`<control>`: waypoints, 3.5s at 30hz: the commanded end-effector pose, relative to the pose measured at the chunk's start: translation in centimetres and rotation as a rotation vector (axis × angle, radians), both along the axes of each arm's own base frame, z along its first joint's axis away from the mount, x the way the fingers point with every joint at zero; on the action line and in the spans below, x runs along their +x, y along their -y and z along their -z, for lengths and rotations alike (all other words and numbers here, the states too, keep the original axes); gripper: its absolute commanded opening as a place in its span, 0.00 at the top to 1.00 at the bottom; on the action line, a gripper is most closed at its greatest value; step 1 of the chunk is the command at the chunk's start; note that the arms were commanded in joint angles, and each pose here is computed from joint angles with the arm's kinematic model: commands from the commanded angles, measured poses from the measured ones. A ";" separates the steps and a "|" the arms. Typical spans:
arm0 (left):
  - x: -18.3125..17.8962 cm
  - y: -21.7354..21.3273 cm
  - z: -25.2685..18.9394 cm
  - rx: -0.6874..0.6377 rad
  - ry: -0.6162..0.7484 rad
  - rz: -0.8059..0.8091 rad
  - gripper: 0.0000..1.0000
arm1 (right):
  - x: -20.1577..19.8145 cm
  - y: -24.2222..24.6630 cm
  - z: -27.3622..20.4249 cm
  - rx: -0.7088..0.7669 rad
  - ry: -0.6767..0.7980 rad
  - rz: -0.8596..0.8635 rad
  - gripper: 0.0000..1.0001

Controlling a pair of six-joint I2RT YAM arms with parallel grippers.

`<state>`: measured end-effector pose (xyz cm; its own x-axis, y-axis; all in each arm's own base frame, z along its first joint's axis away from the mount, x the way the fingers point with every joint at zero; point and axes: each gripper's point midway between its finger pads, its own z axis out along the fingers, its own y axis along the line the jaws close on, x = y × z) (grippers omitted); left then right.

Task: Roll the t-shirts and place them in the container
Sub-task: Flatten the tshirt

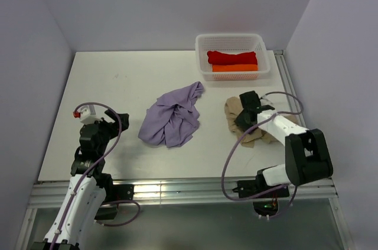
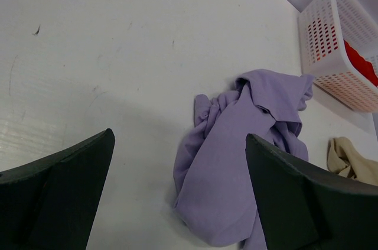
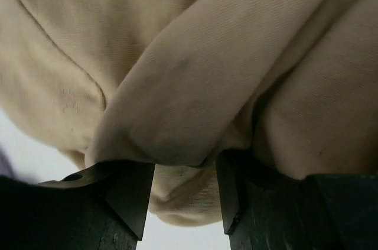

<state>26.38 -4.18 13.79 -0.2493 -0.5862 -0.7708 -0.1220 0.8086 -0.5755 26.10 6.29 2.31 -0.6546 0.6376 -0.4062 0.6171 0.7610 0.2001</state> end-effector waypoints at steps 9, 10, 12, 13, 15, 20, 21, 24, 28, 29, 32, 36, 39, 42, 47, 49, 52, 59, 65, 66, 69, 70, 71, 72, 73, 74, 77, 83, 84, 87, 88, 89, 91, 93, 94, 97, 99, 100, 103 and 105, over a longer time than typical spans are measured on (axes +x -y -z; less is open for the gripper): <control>0.7 0.2 -1.5 -0.007 0.036 0.008 0.01 | 4.1 15.3 -0.7 -0.129 0.024 0.577 0.50; 0.6 0.3 -1.6 -0.009 0.041 0.015 0.01 | 4.5 15.5 -1.3 -0.138 0.035 0.559 0.50; 0.6 0.4 -1.6 -0.007 0.045 0.019 0.01 | 5.8 15.1 -2.5 -0.122 0.100 0.514 0.50; 0.7 0.3 -1.8 -0.006 0.051 0.018 0.01 | 6.3 14.8 -3.2 -0.126 0.129 0.445 0.49; 0.7 0.6 -1.9 -0.007 0.058 0.034 0.01 | 7.3 12.1 -5.4 -0.070 0.249 0.298 0.47; 0.6 0.9 -1.7 -0.008 0.054 0.052 0.01 | 8.9 4.4 -11.3 0.024 0.548 -0.104 0.42; 0.6 1.0 -1.6 -0.008 0.049 0.056 0.01 | 8.7 1.1 -12.2 0.059 0.575 -0.214 0.41; 1.0 1.4 -2.2 -0.008 0.072 0.079 0.01 | 8.2 -5.0 -14.0 0.101 0.607 -0.441 0.41; 1.2 1.5 -1.9 -0.004 0.065 0.090 0.02 | 8.5 -10.5 -14.2 0.073 0.585 -0.633 0.41; 1.2 1.6 -1.9 -0.004 0.064 0.091 0.02 | 8.5 -11.5 -14.1 0.075 0.575 -0.662 0.41; 1.2 1.7 -2.0 -0.006 0.070 0.097 0.02 | 8.9 -15.0 -12.8 0.084 0.523 -0.763 0.41; 1.2 1.8 -2.0 -0.006 0.074 0.105 0.02 | 9.7 -18.9 -11.2 0.077 0.473 -0.856 0.42; 1.3 1.9 -1.8 -0.006 0.067 0.110 0.02 | 10.5 -22.0 -10.4 0.067 0.473 -0.914 0.43; 1.4 1.9 -1.6 -0.006 0.061 0.113 0.02 | 11.1 -24.5 -10.4 0.027 0.491 -0.964 0.44; 1.4 2.0 -1.7 -0.007 0.061 0.116 0.02 | 11.9 -27.2 -10.7 -0.062 0.503 -1.026 0.45; 1.4 2.0 -1.7 -0.008 0.062 0.118 0.02 | 11.7 -28.4 -10.8 -0.094 0.517 -1.064 0.45; 1.4 2.1 -1.6 -0.008 0.056 0.119 0.02 | 11.2 -30.4 -11.3 -0.079 0.538 -1.111 0.45; 1.5 2.0 -1.4 -0.007 0.045 0.118 0.02 | 11.8 -33.6 -10.6 -0.065 0.511 -1.158 0.46; 1.5 2.0 -1.4 -0.008 0.045 0.114 0.02 | 12.1 -35.5 -9.7 -0.101 0.481 -1.171 0.47; 1.5 2.0 -1.4 -0.008 0.044 0.114 0.02 | 12.3 -35.7 -9.3 -0.099 0.470 -1.167 0.47; 1.5 2.0 -1.3 -0.008 0.039 0.116 0.02 | 12.5 -35.9 -8.5 -0.101 0.459 -1.157 0.51; 1.5 2.0 -1.3 -0.008 0.039 0.116 0.02 | 12.5 -36.0 -8.5 -0.099 0.460 -1.157 0.51; 1.5 2.0 -1.3 -0.008 0.041 0.116 0.02 | 12.4 -36.1 -8.3 -0.092 0.456 -1.162 0.51; 1.5 2.0 -1.2 -0.008 0.036 0.116 0.02 | 12.4 -36.2 -7.9 -0.091 0.449 -1.166 0.51; 1.5 2.0 -1.3 -0.008 0.038 0.114 0.02 | 12.5 -36.1 -7.9 -0.093 0.448 -1.163 0.51; 1.5 2.0 -1.3 -0.008 0.038 0.114 0.02 | 12.4 -36.1 -7.7 -0.093 0.441 -1.163 0.51; 1.5 2.0 -1.3 -0.008 0.038 0.114 0.02 | 12.3 -35.9 -7.2 -0.095 0.431 -1.159 0.51; 1.5 2.0 -1.2 -0.008 0.036 0.116 0.02 | 12.2 -35.0 -7.0 -0.115 0.437 -1.120 0.74; 1.5 2.0 -1.3 -0.008 0.038 0.116 0.02 | 12.3 -34.9 -7.2 -0.121 0.443 -1.111 0.82; 1.5 2.0 -1.2 -0.008 0.036 0.116 0.02 | 12.8 -34.2 -9.1 -0.147 0.480 -1.065 0.86; 1.5 2.0 -1.2 -0.008 0.036 0.117 0.02 | 13.0 -34.0 -9.8 -0.154 0.496 -1.055 0.87; 1.5 2.0 -1.2 -0.008 0.036 0.117 0.02 | 13.2 -33.7 -10.4 -0.168 0.504 -1.041 0.90; 1.5 2.0 -1.2 -0.008 0.035 0.117 0.02 | 13.1 -33.7 -12.4 -0.160 0.541 -1.041 0.99; 1.5 2.1 -1.3 -0.007 0.038 0.119 0.02 | 12.9 -33.7 -14.5 -0.145 0.570 -1.044 1.00; 1.5 2.1 -1.2 -0.008 0.036 0.120 0.02 | 12.8 -33.6 -15.2 -0.139 0.582 -1.044 1.00; 1.6 2.1 -1.3 -0.006 0.036 0.121 0.02 | 12.0 -32.9 -18.5 -0.117 0.636 -1.037 1.00; 1.6 2.1 -1.2 -0.008 0.033 0.120 0.02 | 11.2 -32.3 -19.9 -0.109 0.654 -1.041 1.00; 1.6 2.1 -1.2 -0.009 0.033 0.119 0.02 | 10.5 -31.7 -22.7 -0.091 0.706 -1.034 1.00; 1.8 1.8 -1.4 -0.005 0.029 0.105 0.07 | 8.7 -29.8 -27.5 -0.067 0.802 -1.026 1.00; 1.8 1.8 -1.6 -0.002 0.032 0.105 0.09 | 7.5 -28.3 -29.5 -0.065 0.837 -1.021 1.00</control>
